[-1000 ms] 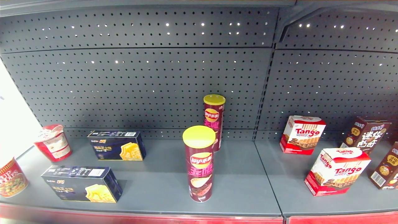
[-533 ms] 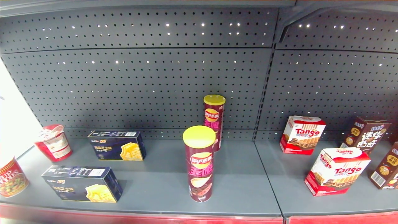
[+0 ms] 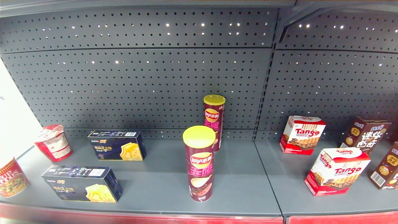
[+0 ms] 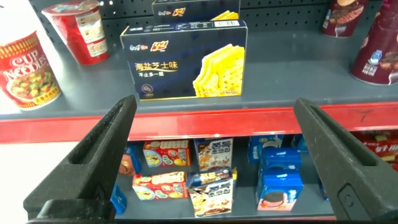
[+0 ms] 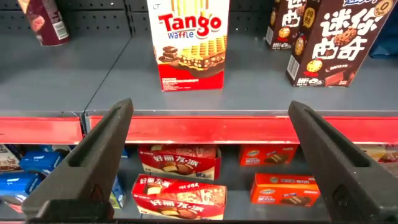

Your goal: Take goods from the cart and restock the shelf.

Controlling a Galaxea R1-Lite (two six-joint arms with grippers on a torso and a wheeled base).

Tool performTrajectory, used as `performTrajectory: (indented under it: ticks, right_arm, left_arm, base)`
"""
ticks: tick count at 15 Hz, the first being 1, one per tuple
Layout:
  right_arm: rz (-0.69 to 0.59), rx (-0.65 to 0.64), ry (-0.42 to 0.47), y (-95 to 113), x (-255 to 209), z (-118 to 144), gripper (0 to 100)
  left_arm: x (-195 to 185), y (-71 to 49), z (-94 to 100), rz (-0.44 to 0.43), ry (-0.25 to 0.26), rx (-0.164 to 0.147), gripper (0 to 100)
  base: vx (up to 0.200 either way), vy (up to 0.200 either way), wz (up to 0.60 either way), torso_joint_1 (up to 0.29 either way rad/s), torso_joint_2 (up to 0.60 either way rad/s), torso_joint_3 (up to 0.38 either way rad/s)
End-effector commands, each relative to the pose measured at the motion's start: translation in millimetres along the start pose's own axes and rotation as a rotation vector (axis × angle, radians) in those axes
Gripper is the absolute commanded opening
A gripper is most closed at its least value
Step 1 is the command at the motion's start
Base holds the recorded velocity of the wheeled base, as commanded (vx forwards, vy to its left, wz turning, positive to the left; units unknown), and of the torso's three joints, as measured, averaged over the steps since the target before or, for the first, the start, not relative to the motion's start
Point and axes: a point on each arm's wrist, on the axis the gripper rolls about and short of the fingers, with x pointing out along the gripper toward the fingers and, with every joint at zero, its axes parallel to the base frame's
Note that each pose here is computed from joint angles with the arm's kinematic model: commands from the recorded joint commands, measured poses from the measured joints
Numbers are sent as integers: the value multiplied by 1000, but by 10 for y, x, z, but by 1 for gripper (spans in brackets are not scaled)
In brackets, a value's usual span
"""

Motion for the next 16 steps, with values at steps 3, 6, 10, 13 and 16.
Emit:
performTrajectory:
  ticks: [3,6,10,13,16]
  right_arm:
    - [0,-1,4,0,3,1,100]
    - [0,0,4,0,3,1,100]
    - [0,0,4,0,3,1,100]
    - [0,0,4,0,3,1,100]
    - [0,0,4,0,3,1,100]
  left_arm:
    - [-94,-19,297,-104,-130,107,100]
    - [-98,1,916,-243,-119,209,100]
    - [479,-65,1211,-524,32,319,100]
    - [1170,-316,1244,-701,118,299,100]
    - [1732,-590,1093,-766,274,230,100]
  base:
    - [0,0,0,0,0,0]
    - [0,0,0,0,0,0]
    - [0,0,0,0,0,0]
    - [0,0,0,0,0,0]
    - [0,0,0,0,0,0]
